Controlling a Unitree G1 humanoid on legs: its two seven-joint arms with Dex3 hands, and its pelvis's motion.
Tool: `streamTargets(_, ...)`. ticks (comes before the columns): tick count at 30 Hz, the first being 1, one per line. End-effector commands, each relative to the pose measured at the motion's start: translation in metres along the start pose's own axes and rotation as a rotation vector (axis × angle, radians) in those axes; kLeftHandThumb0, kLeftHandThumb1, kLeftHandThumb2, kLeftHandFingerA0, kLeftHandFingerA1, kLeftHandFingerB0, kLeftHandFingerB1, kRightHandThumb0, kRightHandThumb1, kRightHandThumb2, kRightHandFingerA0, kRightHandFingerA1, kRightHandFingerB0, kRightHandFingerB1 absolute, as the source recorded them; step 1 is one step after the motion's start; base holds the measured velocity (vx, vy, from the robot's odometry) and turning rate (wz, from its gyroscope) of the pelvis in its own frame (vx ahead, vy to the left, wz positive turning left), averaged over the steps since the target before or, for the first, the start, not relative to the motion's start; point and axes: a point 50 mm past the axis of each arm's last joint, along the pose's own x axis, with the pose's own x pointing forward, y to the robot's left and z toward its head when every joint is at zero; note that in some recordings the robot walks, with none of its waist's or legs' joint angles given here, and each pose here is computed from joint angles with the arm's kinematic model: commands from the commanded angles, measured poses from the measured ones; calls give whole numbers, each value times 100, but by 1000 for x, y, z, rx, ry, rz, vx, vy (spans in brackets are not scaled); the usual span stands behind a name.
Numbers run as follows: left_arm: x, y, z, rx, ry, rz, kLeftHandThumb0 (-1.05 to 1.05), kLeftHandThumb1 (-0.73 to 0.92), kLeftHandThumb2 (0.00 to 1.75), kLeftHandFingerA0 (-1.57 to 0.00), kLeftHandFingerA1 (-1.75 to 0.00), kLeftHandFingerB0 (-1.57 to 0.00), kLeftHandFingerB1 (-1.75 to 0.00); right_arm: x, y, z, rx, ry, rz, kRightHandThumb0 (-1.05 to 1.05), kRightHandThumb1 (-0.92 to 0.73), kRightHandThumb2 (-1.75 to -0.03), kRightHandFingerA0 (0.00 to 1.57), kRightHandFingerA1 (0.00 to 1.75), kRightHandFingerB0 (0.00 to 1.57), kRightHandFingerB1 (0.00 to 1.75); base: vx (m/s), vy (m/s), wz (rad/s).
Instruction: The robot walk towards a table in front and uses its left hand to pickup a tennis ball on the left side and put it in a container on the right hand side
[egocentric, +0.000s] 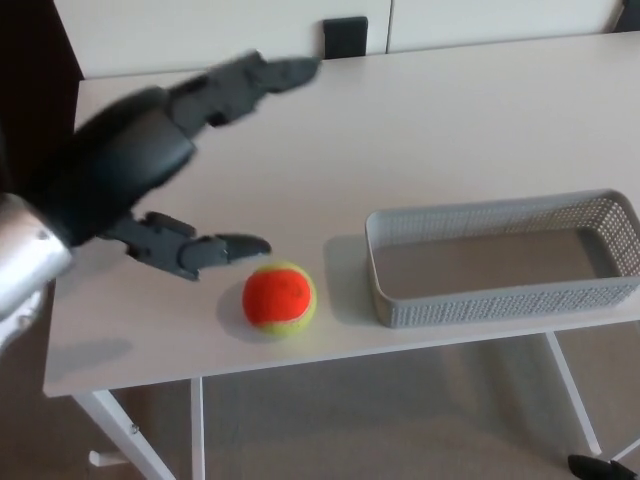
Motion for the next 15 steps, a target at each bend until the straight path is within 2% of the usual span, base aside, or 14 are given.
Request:
streamTargets(1,15,-32,-30,269,279,-253,-26,38,64,-3,-21,-4,-21,3,-13,4,-48,5,-16,-25,-63,-58,56,51,37,40,0,0,0)
streamTargets(14,21,-60,-48,429,368,-325,-31,38,64,-4,-23,-3,-19,4,-12,5,-72,9,-14,-25,-62,-58,58,50,38,40,0,0,0)
streamTargets(15,22,-61,-48,440,370,-327,-31,27,68,0,-30,0,-27,4,-11,6,-70,6,-15,-24,-62,-58,59,52,39,41,0,0,0)
